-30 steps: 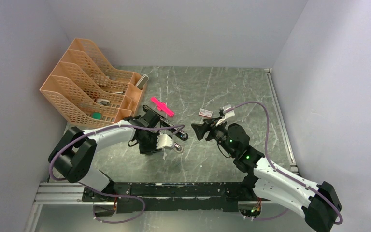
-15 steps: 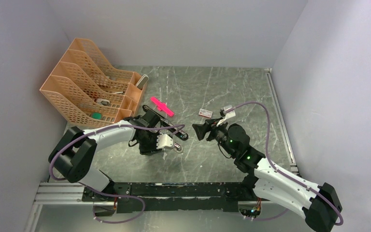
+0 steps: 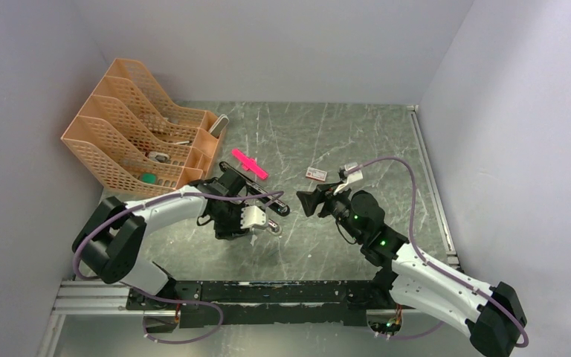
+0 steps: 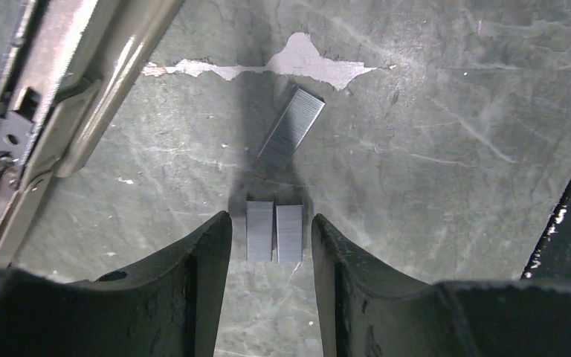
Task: Load the staples into the stapler
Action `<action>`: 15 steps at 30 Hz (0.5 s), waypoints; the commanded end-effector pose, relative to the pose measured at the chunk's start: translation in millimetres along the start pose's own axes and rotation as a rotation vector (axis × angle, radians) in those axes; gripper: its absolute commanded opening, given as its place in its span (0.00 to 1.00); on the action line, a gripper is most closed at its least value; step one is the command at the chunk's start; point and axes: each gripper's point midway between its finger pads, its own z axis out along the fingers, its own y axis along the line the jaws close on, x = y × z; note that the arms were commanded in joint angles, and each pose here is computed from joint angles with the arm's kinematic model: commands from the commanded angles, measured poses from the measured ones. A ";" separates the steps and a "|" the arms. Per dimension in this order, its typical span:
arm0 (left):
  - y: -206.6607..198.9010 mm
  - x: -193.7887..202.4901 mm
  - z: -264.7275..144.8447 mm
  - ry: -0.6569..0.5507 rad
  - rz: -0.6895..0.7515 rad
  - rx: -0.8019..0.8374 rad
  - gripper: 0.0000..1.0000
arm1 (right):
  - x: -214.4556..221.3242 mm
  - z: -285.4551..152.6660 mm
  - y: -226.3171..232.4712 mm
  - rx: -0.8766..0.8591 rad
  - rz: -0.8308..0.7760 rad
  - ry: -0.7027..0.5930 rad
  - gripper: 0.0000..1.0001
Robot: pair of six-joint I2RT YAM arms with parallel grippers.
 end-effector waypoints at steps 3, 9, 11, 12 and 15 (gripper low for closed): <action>12.9 -36.9 -37.7 -0.144 0.030 -0.093 0.49 | -13.5 -2.0 0.1 0.000 -0.006 -0.042 0.73; 17.4 -69.5 -80.7 -0.301 0.047 -0.197 0.50 | -16.5 -2.3 4.7 -0.033 -0.058 -0.046 0.73; 21.6 -82.7 -96.4 -0.372 0.040 -0.250 0.50 | -15.1 -2.7 8.9 -0.063 -0.093 -0.037 0.74; 22.3 -90.0 -104.7 -0.414 0.033 -0.270 0.49 | -14.0 -3.0 10.8 -0.080 -0.110 -0.033 0.73; 26.2 -112.9 -131.0 -0.551 -0.001 -0.334 0.48 | -7.8 -4.7 24.4 -0.177 -0.183 -0.013 0.73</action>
